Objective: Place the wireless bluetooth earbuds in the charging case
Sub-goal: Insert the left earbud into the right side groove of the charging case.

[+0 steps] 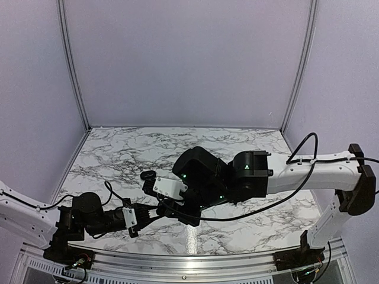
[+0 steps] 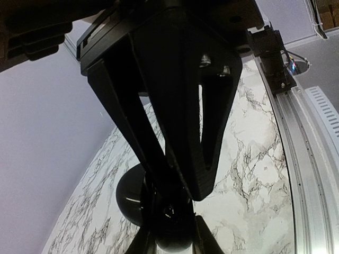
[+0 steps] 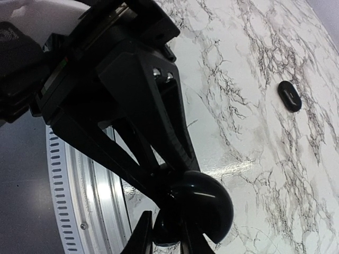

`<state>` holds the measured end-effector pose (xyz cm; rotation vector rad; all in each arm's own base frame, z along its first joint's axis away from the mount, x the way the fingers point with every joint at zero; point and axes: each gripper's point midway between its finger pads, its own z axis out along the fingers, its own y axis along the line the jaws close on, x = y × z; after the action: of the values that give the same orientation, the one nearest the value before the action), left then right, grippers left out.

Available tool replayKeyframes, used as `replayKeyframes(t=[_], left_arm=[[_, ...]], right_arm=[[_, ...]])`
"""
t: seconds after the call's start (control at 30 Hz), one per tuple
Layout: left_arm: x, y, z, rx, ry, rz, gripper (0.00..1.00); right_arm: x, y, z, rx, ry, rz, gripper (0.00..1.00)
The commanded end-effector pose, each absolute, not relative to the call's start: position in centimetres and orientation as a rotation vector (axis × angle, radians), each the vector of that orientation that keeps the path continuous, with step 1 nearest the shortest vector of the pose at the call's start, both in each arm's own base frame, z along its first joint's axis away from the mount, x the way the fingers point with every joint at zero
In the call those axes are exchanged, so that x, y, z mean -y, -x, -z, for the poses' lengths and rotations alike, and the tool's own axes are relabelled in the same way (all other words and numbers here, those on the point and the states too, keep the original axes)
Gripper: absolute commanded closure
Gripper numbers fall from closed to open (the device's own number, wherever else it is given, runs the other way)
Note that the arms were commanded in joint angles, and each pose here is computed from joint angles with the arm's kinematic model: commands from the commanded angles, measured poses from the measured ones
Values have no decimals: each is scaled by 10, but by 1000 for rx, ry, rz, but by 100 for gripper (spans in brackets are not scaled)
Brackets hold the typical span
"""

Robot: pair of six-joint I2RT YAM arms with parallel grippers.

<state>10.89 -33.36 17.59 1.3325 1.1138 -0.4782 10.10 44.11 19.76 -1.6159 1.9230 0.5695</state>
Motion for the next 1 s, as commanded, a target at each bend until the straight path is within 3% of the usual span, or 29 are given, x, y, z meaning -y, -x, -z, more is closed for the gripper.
replayKeyframes(t=[0.0, 0.43, 0.97], left_arm=[[334, -105, -205, -1062, -1216, 591, 100], [328, -106, -214, -1060, -1167, 646, 100], [327, -109, -217, -1072, -1148, 678, 100]], right_arm=[[-452, -106, -225, -1876, 1556, -587, 86], [-451, -105, -241, -1849, 1540, -608, 62], [-434, -99, -261, -1781, 1509, -665, 45]])
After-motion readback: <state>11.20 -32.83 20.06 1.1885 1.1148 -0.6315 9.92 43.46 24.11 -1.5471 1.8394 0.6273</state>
